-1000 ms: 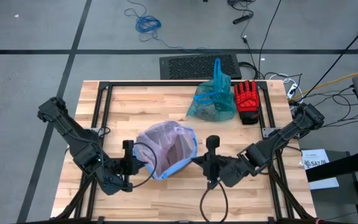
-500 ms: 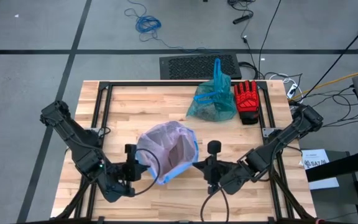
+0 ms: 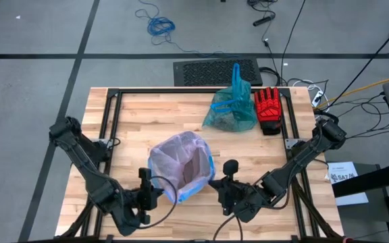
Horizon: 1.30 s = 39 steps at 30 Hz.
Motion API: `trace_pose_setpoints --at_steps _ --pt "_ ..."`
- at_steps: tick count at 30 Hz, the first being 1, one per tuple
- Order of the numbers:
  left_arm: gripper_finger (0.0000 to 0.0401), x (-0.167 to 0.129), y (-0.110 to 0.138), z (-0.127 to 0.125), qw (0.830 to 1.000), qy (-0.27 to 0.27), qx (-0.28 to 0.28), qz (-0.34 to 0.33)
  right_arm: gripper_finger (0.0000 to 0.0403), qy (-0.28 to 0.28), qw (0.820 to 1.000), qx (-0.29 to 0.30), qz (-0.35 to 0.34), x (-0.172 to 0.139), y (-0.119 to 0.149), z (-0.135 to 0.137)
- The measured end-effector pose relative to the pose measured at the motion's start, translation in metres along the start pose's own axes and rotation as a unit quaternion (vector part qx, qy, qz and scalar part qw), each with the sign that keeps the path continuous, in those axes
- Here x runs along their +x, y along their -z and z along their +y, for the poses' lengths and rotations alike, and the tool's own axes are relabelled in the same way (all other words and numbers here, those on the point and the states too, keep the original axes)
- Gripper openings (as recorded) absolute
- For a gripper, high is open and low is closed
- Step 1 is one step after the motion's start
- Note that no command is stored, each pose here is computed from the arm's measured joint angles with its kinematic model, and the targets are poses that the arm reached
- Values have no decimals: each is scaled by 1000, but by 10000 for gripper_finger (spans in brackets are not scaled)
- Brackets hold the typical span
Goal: Place trash/remove bag and relplace
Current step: Insert the pink trash bag into the black trash bin
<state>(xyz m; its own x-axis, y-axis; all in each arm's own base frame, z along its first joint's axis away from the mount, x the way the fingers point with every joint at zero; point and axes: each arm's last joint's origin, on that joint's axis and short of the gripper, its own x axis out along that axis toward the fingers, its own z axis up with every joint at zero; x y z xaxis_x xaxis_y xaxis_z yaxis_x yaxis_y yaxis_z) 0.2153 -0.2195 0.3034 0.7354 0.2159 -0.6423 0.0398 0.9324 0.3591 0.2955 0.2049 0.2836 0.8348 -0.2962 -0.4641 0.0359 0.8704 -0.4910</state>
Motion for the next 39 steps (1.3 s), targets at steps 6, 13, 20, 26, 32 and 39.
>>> trace_pose_setpoints --at_steps 6,13,20,26,32,39 --pt "0 15 10 -10 999 -32 2 38 0 7 1000 16 12 -3 4 2" --pt "0 19 13 -15 998 -47 -14 40 0 13 999 32 35 0 15 4" --pt "0 22 13 -18 998 -55 -24 37 0 19 998 47 48 13 37 9" --pt "0 22 12 -19 998 -53 -29 32 0 26 997 61 48 22 44 7" --pt "0 29 15 -25 997 -57 -19 41 0 39 994 86 57 29 46 -1" --pt "0 41 31 -30 995 -68 -30 64 0 41 993 89 58 31 46 -2"
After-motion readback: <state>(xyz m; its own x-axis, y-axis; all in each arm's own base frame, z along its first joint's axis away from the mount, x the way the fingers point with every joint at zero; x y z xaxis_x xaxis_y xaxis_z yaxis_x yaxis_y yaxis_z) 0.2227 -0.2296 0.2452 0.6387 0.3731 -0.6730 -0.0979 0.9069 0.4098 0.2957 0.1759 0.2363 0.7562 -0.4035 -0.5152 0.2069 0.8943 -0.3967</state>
